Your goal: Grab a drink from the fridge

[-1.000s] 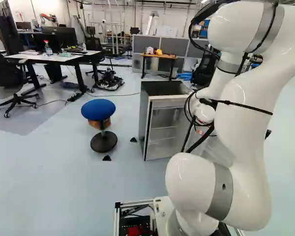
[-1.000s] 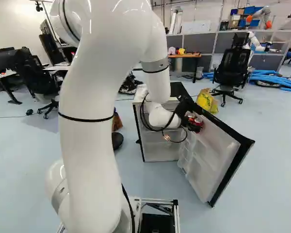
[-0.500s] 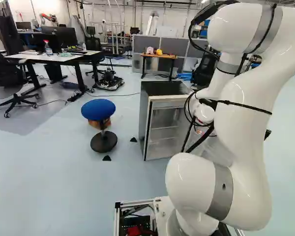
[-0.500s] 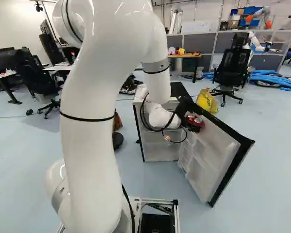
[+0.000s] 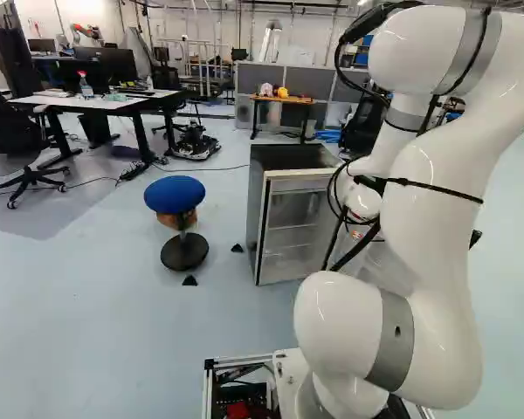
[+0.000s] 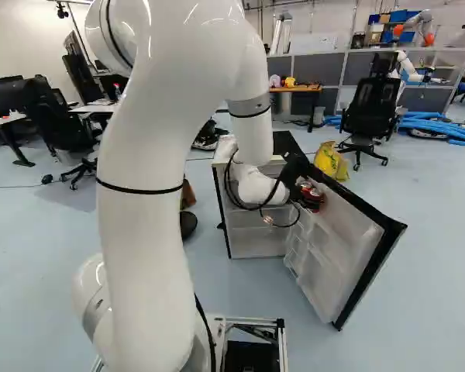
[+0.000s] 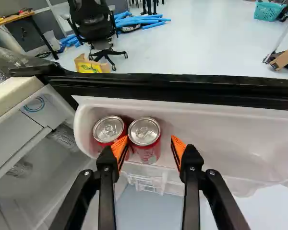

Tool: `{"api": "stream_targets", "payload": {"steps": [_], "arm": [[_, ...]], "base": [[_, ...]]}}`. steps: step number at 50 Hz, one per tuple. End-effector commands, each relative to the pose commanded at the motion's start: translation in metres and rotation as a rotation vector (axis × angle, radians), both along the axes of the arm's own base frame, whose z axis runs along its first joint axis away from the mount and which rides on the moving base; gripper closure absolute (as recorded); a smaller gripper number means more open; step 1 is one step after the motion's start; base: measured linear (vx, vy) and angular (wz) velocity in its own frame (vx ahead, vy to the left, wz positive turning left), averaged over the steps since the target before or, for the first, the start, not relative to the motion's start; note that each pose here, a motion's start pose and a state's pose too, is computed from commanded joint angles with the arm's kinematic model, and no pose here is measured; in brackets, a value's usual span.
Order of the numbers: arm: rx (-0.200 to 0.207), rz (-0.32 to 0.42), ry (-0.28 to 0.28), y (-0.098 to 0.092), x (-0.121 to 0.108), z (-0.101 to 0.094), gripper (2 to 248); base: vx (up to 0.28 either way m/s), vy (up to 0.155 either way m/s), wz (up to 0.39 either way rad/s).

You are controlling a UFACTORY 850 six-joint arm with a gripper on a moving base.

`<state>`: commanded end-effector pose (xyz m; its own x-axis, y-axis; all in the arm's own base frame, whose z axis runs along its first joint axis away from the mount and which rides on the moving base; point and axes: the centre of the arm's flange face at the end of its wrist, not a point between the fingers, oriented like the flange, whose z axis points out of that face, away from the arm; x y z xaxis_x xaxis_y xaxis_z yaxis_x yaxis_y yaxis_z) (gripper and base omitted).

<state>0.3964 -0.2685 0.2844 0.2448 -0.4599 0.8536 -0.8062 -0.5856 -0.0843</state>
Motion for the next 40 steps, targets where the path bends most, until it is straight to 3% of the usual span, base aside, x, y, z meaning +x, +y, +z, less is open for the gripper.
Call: {"api": "stream_targets", "payload": {"steps": [40], "arm": [[-0.014,0.035,0.000,-0.012,0.006,-0.001,107]], "base": [[0.000,0.000,0.000]]}}
